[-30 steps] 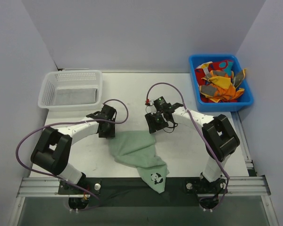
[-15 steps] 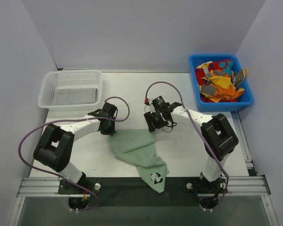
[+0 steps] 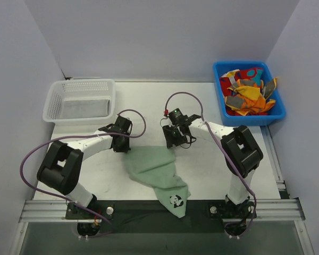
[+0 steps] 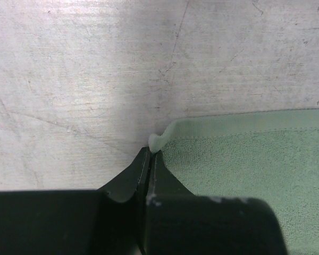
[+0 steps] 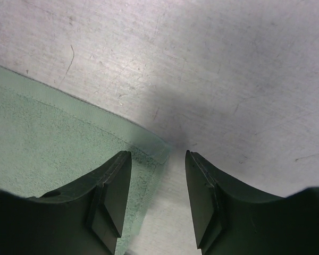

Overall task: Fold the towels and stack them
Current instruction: Flatten out the crumpled towel

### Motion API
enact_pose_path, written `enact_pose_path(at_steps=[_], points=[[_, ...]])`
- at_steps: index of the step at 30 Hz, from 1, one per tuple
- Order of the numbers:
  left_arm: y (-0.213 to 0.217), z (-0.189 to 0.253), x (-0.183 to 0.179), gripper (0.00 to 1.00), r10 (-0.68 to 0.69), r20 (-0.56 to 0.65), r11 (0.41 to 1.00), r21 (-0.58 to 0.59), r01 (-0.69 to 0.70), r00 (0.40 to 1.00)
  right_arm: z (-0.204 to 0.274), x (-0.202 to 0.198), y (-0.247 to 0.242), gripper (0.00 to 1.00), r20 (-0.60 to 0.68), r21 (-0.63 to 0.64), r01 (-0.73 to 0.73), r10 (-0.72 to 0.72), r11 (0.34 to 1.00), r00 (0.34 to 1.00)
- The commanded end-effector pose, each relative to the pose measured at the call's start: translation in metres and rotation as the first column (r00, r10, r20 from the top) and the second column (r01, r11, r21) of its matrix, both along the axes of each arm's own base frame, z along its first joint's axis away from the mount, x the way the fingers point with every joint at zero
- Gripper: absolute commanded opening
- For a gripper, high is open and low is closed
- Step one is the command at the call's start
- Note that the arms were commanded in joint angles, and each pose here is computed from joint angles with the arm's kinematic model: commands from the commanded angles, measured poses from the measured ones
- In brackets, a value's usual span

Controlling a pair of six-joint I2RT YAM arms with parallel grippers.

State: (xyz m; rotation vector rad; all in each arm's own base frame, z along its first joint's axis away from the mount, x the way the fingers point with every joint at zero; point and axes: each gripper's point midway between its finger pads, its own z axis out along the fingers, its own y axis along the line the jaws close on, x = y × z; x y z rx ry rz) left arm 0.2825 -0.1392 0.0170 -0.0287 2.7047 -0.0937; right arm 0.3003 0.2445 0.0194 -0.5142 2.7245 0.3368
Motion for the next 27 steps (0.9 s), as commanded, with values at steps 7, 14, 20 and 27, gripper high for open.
enact_pose_path(at_steps=[7,14,20,27], points=[[-0.003,-0.009,-0.019,0.00,-0.019,-0.063,0.999,-0.028,0.017,0.998,-0.014,-0.022,-0.002,0.45,-0.059,-0.147,0.071,-0.081,0.987,0.995],[-0.001,-0.007,-0.020,0.00,-0.016,-0.058,1.000,-0.027,0.014,0.998,-0.028,-0.023,-0.005,0.45,-0.095,-0.178,0.096,-0.115,0.979,0.989],[0.000,-0.006,-0.020,0.00,-0.012,-0.050,1.000,-0.026,0.011,0.999,-0.028,-0.027,-0.013,0.44,-0.101,-0.187,0.108,-0.128,0.976,0.987],[0.001,-0.006,-0.022,0.00,-0.010,-0.052,1.000,-0.023,0.009,0.999,-0.027,-0.024,-0.024,0.40,-0.098,-0.194,0.121,-0.142,0.973,0.985]])
